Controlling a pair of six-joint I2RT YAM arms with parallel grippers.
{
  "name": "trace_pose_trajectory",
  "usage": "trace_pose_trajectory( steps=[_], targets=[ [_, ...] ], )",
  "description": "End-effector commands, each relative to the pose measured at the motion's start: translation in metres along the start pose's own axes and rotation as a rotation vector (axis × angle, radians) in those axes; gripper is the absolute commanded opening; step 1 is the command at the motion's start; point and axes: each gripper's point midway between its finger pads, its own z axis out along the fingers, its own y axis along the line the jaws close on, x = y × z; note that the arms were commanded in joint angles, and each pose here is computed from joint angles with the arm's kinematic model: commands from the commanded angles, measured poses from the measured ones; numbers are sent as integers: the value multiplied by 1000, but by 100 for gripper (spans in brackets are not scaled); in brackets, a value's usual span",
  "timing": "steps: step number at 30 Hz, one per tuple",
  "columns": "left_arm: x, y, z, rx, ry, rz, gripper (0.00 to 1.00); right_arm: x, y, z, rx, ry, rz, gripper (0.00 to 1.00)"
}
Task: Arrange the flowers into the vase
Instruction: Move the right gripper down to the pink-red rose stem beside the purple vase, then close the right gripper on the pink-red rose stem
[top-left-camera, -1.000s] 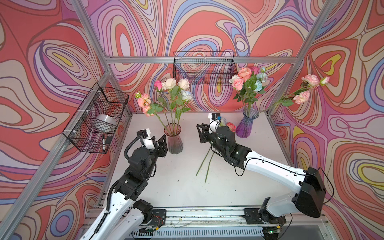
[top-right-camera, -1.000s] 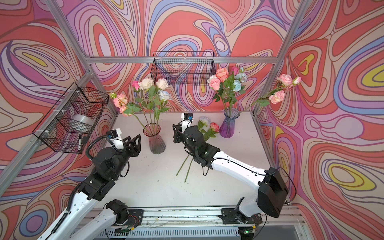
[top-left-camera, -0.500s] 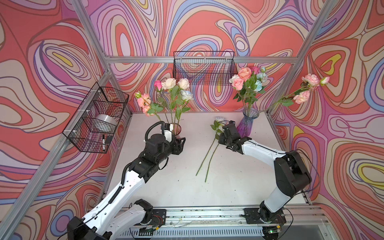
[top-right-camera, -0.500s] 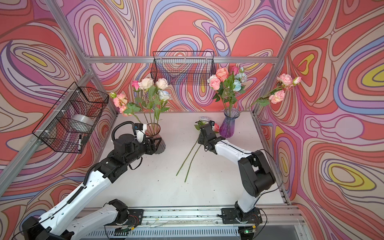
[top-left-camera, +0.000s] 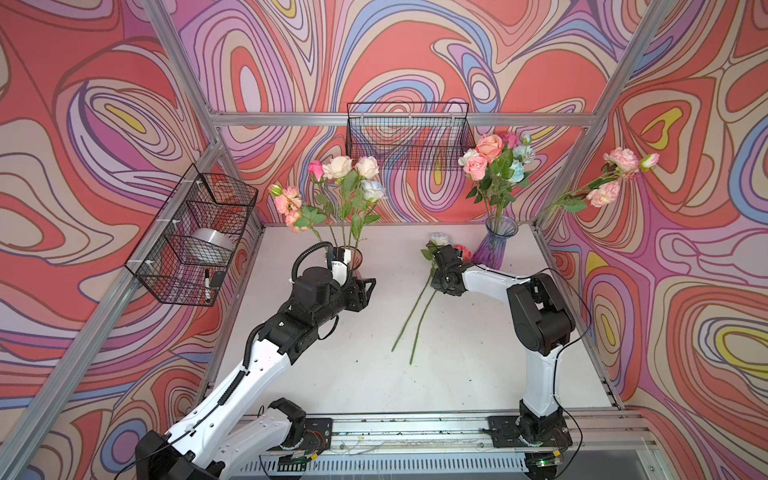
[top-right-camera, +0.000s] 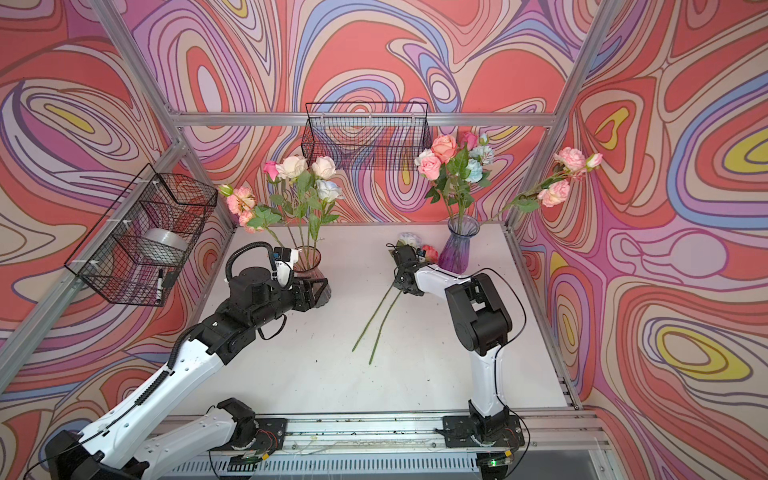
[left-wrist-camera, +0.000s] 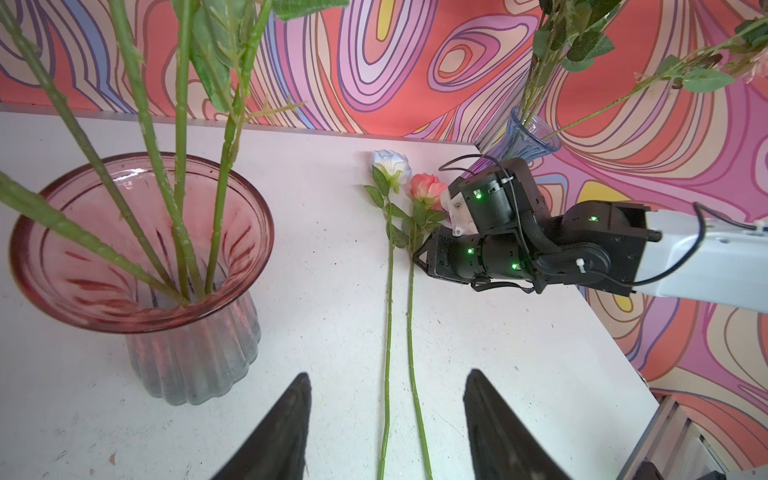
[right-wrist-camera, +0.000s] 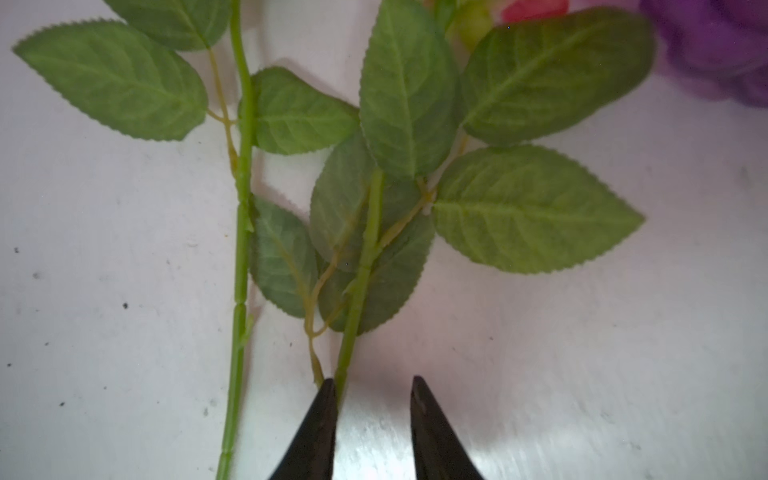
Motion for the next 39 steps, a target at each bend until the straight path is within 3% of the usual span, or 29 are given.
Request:
trace_pose_trajectory(
  steps=[1, 6, 17, 26, 39],
  targets=[
    [-13, -9, -11, 19, -35, 15, 60, -1, 6, 5, -16, 14, 36, 29],
    [-16, -7, -14, 8, -53, 26, 60, 2, 10, 7, -45, 22, 48, 24],
    [-19, -5, -17, -8, -66, 37, 61, 3, 21, 4, -108, 29, 40, 27],
    [-22, -5, -21, -10, -82, 40, 61, -15, 26, -23, -165, -53, 38, 28],
    [-24, -5, -24, -12, -93, 46, 62, 7, 20, 14, -97, 38, 26, 27]
  ],
)
